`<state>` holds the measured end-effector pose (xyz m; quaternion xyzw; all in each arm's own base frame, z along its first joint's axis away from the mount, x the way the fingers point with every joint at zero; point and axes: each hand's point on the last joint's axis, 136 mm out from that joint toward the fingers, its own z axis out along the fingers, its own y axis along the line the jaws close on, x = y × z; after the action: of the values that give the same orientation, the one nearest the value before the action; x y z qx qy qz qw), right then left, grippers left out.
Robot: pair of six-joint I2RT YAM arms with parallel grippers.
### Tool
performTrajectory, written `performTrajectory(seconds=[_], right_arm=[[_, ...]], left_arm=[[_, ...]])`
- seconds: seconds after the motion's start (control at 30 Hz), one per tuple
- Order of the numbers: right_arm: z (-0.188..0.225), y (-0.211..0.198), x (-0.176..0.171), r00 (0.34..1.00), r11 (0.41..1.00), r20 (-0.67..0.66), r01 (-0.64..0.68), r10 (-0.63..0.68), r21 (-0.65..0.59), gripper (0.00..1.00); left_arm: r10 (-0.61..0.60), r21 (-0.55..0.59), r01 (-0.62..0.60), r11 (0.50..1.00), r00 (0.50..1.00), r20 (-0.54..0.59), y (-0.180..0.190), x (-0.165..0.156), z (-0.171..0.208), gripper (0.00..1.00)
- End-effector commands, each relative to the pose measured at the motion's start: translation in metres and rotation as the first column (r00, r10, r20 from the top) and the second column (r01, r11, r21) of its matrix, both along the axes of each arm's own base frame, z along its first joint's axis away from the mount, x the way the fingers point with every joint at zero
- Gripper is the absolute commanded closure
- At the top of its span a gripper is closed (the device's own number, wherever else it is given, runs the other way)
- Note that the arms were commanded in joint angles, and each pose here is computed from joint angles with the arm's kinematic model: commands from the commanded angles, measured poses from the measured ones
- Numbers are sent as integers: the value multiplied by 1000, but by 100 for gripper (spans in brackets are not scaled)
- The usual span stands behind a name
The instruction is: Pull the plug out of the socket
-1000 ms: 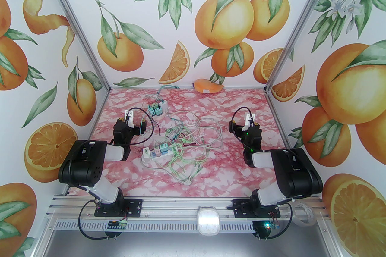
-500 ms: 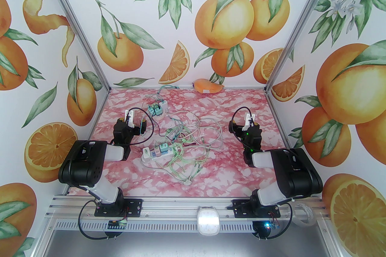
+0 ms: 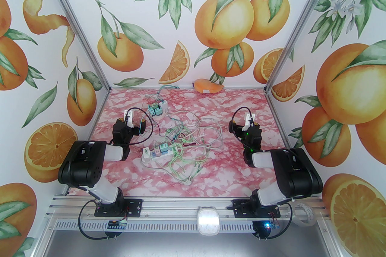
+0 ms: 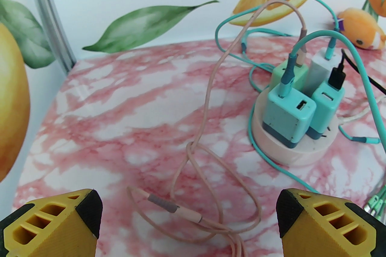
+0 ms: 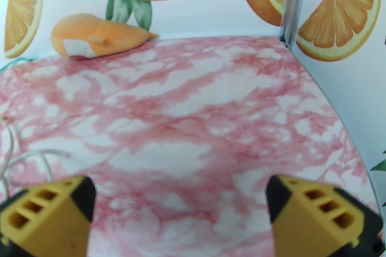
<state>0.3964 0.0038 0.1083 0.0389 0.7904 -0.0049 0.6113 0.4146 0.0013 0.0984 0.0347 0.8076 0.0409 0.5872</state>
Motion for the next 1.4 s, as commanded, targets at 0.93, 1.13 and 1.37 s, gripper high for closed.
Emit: performTrajectory(seconds=[0.93,1.13,1.37], right_arm=[[134,12,-1,995,889,63,43,-81,457,0],[144,99,-12,993,916,49,-121,110,382,0],[128,182,-31,933,894,-94,-300,348,334,0]], left_arm=[[283,-433,-532,728,807,-518,72,-65,81,5],[165,-486,-534,692,772,-613,27,-107,55,20],[90,-457,-599,658,665,-742,-13,-156,7,56]])
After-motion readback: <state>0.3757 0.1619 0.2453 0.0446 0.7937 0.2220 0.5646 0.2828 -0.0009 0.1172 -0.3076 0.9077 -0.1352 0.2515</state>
